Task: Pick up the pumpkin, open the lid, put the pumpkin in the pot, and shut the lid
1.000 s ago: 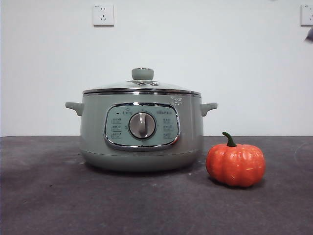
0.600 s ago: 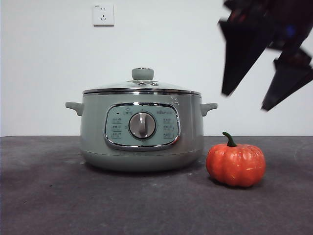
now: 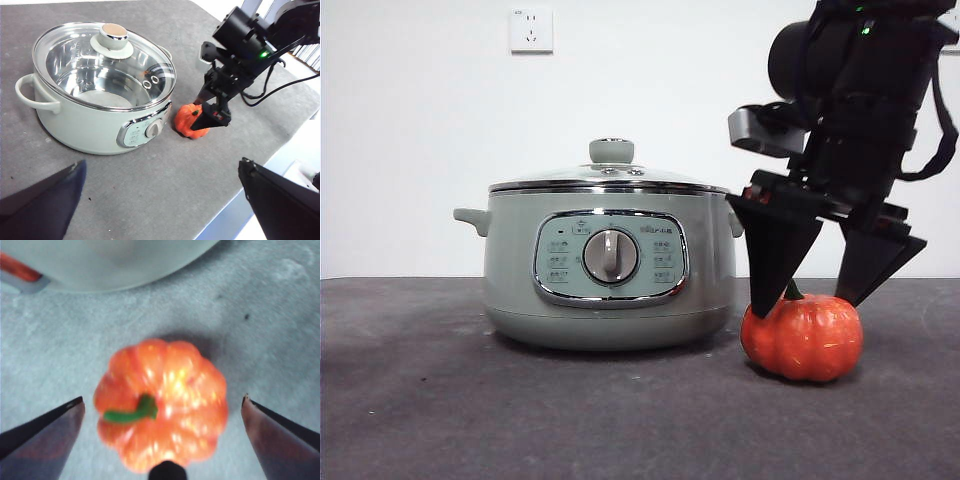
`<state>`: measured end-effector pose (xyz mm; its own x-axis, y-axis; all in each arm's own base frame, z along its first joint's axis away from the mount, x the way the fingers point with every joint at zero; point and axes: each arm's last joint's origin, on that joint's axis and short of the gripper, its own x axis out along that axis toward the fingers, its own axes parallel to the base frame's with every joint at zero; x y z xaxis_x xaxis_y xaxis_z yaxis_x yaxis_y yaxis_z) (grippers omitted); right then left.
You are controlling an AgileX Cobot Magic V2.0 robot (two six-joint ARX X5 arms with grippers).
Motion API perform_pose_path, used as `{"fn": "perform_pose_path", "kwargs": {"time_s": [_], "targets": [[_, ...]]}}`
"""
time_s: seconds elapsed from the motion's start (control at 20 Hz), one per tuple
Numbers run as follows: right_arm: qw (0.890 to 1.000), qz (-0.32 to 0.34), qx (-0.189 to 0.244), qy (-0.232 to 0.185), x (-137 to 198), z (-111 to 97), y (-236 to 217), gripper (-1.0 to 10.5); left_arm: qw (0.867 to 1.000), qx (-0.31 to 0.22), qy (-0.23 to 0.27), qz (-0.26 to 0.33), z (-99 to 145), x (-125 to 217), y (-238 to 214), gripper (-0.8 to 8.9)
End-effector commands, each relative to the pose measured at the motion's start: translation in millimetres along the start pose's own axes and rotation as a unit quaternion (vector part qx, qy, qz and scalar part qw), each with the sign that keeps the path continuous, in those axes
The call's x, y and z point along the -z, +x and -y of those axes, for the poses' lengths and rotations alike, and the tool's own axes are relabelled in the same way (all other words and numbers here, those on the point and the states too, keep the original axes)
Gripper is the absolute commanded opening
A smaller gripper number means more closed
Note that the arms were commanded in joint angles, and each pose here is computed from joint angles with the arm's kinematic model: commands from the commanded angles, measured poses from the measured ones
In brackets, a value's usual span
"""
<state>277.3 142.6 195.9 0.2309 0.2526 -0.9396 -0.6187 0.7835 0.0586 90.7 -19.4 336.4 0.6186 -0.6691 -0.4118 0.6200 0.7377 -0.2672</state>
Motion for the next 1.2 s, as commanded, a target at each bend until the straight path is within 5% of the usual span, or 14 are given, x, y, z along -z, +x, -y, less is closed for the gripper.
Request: {"fn": "perform_pose_path", "kwargs": {"time_s": [0.05, 0.4, 0.7, 0.95, 1.2], "targets": [[1.0, -0.005, -0.001, -0.006, -2, 0, 9, 7.2, 1.0, 0.0, 0.01, 0.005, 0, -1, 0, 7.51], [1.0, -0.023, 0.007, -0.006, -1, 0, 20, 5.8, 1.0, 0.0, 0.01, 0.005, 0, -1, 0, 7.51], [1.0, -0.024, 0.005, 0.008, -1, 0, 20, -0.2, 1.0, -0.001, 0.01, 0.005, 0, -1, 0, 7.51], [1.0, -0.016, 0.007, 0.021, 0, -1, 9, -0.1, 1.0, -0.018, 0.012, 0.005, -1, -2, 0, 7.51], [0.996, 0.08, 0.02, 0.033, 4, -9, -56, -0.1, 1.0, -0.013, 0.011, 0.026, -11, -16, 12, 7.51]]}}
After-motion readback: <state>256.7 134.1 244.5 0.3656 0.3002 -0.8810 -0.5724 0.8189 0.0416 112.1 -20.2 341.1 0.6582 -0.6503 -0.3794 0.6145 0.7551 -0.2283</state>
